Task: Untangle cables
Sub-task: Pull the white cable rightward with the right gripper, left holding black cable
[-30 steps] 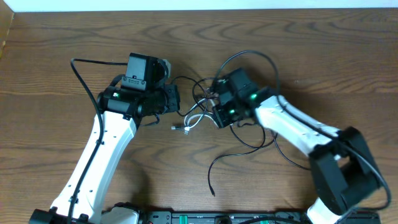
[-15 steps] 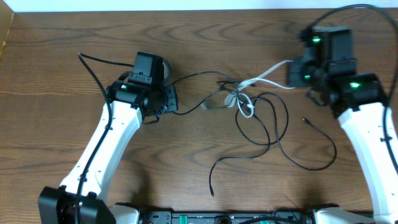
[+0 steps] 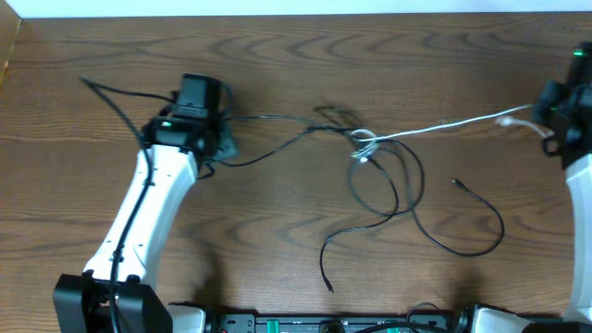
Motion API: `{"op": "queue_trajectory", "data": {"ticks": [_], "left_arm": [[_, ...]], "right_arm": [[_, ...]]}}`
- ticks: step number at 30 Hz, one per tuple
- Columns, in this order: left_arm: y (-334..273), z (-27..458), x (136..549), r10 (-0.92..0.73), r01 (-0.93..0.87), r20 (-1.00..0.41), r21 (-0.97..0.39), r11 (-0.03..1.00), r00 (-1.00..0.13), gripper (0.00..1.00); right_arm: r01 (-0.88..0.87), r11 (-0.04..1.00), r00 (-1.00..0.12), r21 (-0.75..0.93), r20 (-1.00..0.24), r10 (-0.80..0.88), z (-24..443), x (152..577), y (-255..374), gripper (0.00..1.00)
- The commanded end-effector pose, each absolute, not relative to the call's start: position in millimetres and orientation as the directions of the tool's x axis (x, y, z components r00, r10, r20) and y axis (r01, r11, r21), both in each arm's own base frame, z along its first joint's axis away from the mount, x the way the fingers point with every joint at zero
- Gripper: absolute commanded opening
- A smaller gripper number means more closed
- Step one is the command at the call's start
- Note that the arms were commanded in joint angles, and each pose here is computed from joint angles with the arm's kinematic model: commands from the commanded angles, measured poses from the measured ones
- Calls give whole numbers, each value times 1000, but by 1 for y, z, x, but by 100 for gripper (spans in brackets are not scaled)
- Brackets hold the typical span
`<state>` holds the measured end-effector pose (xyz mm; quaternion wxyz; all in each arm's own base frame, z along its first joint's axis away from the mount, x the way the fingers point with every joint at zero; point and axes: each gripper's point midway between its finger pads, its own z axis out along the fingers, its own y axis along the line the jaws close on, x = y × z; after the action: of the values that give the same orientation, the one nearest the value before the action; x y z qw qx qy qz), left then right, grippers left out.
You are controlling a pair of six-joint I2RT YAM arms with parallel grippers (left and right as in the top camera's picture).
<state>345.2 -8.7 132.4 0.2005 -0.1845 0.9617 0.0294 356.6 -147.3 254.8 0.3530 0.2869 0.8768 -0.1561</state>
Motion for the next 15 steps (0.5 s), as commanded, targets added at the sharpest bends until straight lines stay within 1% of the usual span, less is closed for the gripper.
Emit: {"op": "queue_trajectory", "data": {"ticks": [1, 6, 11, 15], "left_arm": [[26, 134, 346, -463, -508, -423, -8, 861, -779, 7], [53, 135, 345, -522, -572, -430, -15, 820, -736, 7], [68, 137, 346, -563, -615, -441, -29, 788, -699, 7], [72, 137, 347, -609, -652, -436, -65, 756, -663, 7]], "right_arm": [[734, 677, -487, -45, -730, 479, 263, 338, -181, 1], [829, 558, -391, -8, -722, 571, 260, 313, -216, 1], [880, 474, -343, -15, -711, 614, 254, 292, -245, 1], [936, 353, -246, 16, -687, 683, 244, 271, -269, 1]]}}
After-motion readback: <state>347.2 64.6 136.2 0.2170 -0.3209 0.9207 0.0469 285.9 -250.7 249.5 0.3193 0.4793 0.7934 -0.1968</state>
